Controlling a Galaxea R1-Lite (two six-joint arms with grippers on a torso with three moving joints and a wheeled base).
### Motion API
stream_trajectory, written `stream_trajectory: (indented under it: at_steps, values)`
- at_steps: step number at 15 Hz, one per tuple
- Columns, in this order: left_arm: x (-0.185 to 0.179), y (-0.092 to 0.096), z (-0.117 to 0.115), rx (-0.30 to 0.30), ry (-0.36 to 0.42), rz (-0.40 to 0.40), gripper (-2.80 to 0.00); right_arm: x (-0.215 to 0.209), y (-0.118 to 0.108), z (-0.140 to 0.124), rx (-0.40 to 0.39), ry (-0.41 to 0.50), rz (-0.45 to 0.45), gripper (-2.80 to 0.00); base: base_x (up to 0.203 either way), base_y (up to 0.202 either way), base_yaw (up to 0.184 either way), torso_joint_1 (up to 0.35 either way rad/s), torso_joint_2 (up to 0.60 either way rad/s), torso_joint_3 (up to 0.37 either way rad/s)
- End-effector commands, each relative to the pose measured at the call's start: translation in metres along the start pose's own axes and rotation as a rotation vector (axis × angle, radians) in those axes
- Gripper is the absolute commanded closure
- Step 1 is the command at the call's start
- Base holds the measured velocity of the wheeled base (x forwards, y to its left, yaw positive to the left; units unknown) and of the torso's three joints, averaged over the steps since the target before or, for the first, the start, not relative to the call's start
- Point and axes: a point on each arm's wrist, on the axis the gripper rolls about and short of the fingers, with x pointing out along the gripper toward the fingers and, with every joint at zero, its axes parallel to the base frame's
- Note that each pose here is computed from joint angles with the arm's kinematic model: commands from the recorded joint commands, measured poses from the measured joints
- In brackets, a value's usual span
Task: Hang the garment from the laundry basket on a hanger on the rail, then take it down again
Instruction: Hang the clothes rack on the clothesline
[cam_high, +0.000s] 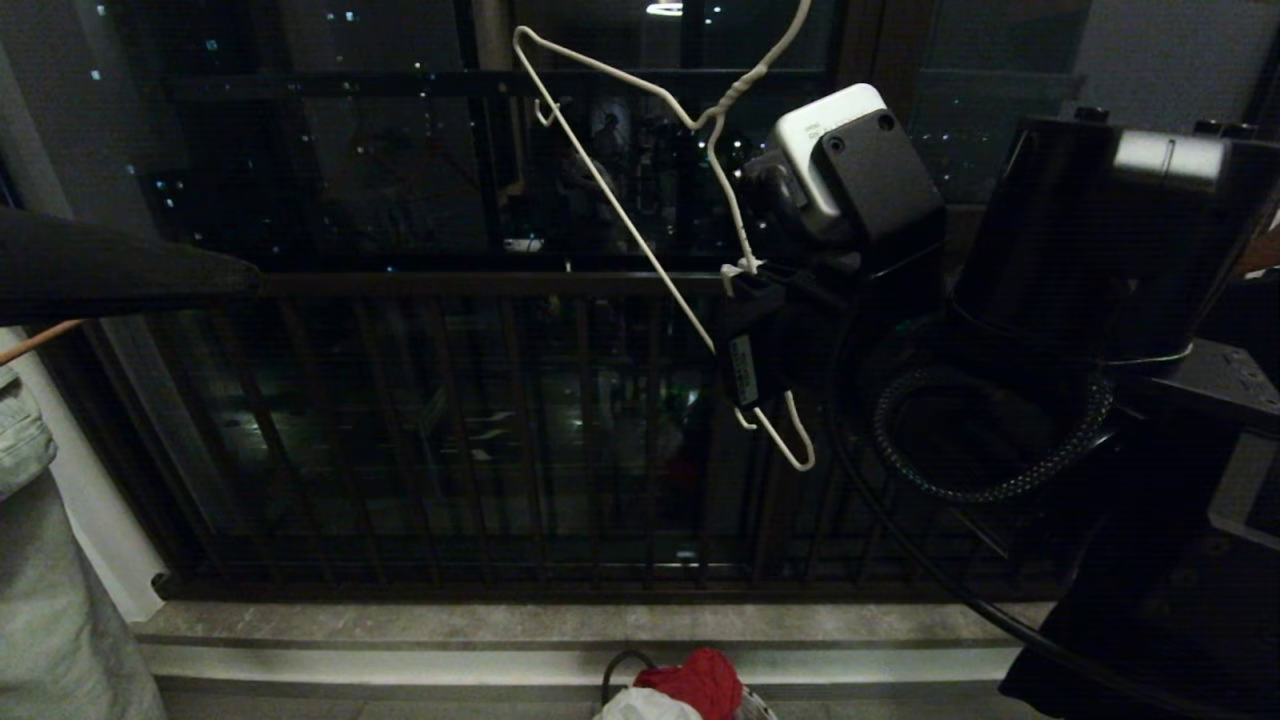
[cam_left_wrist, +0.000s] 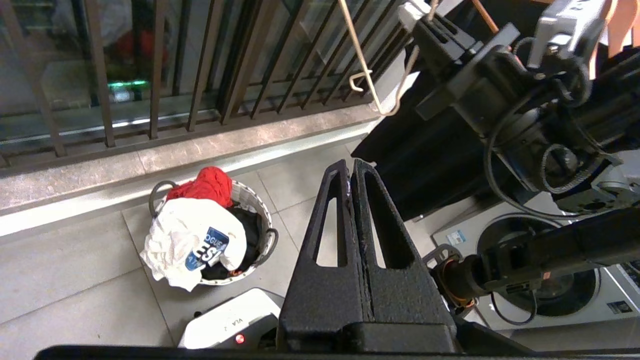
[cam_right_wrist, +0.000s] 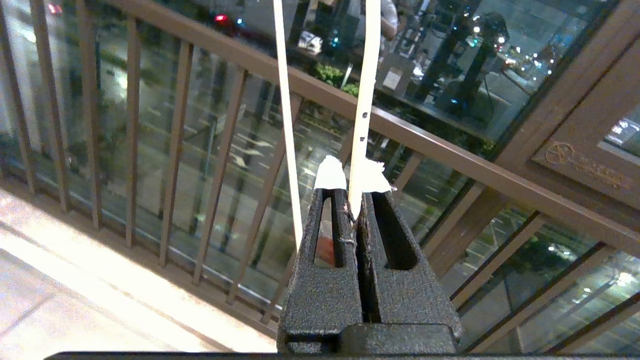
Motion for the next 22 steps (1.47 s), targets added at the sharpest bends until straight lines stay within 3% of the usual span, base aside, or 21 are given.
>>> stream_trajectory:
  at_steps: [1,10,11,17,22]
  values:
    - [-0.001,0.0,0.0,-0.003,-0.001,-0.001,0.0,0.006,0.003,0.001,-0.012,0.011,0.0,0.0,0.0,0.0,0.0,0.0,0.0,0.0]
    - [-0.006,-0.002,0.001,0.001,-0.017,-0.006,0.0,-0.009,-0.015,0.021,-0.126,0.118,0.039,0.0,0.0,0.0,0.0,0.0,0.0,0.0]
    - [-0.008,-0.003,0.001,0.004,-0.025,-0.006,0.0,-0.009,-0.015,0.022,-0.137,0.114,0.039,-2.8,0.0,0.0,0.0,0.0,0.0,0.0]
    - [-0.013,-0.005,0.002,0.008,-0.038,-0.011,0.0,-0.019,-0.025,0.035,-0.138,0.074,0.024,-2.8,0.0,0.0,0.0,0.0,0.0,0.0]
    - [-0.007,-0.003,0.002,0.002,-0.019,0.003,0.0,-0.075,-0.075,0.075,-0.1,-0.059,-0.042,-2.8,0.0,0.0,0.0,0.0,0.0,0.0]
